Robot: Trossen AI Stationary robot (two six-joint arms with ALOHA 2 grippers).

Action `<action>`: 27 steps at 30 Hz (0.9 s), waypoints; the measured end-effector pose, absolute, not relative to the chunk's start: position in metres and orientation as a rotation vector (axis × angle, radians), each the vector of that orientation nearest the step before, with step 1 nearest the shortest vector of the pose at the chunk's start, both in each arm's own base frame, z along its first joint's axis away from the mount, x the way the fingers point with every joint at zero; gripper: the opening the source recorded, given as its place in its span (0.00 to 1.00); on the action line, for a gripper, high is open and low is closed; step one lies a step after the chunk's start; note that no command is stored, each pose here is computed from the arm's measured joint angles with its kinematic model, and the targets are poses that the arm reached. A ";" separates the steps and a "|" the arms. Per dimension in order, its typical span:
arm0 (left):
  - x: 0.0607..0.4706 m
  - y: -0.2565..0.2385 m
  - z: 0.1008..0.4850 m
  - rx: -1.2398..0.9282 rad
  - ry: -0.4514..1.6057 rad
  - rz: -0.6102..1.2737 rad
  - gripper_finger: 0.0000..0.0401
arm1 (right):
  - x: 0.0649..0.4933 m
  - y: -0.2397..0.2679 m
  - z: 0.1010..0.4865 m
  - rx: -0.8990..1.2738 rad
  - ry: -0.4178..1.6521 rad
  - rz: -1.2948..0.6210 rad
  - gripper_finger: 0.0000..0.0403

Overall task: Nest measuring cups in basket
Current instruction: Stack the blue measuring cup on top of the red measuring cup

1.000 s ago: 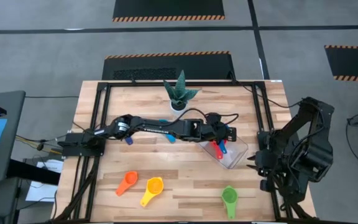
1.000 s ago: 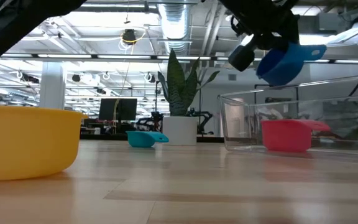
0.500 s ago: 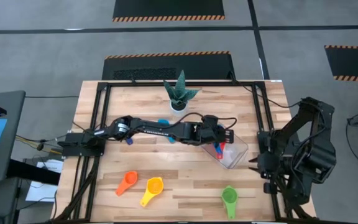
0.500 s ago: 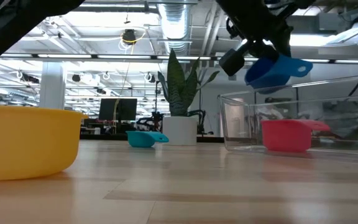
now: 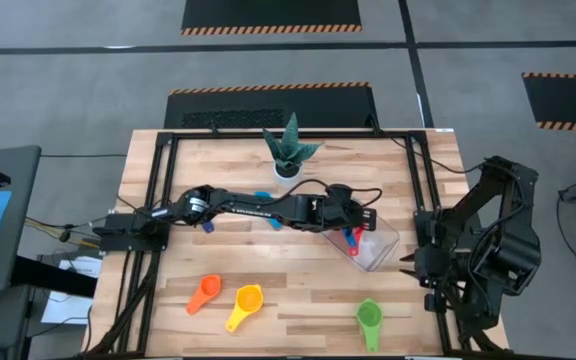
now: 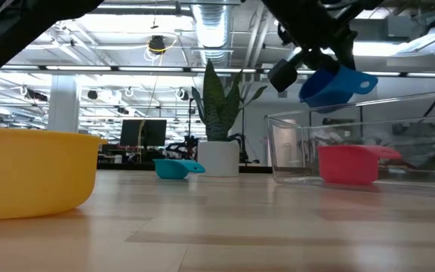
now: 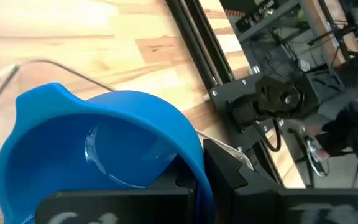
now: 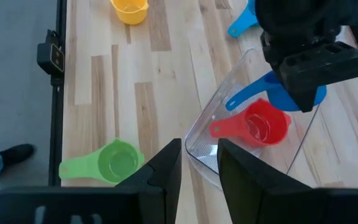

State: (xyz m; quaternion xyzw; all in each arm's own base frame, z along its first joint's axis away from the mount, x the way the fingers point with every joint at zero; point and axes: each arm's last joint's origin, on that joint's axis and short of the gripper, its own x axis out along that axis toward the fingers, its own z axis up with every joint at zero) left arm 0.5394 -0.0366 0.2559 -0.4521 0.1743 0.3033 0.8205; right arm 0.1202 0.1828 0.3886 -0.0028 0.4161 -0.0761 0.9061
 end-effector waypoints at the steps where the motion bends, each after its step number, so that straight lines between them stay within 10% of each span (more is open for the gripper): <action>1: 0.539 -0.037 0.256 -0.954 0.369 0.649 0.00 | 0.120 0.183 0.389 -0.007 0.858 -0.158 0.32; 27: 0.557 -0.040 0.222 -0.990 0.372 0.591 0.00 | 0.121 0.183 0.389 -0.010 0.837 -0.165 0.32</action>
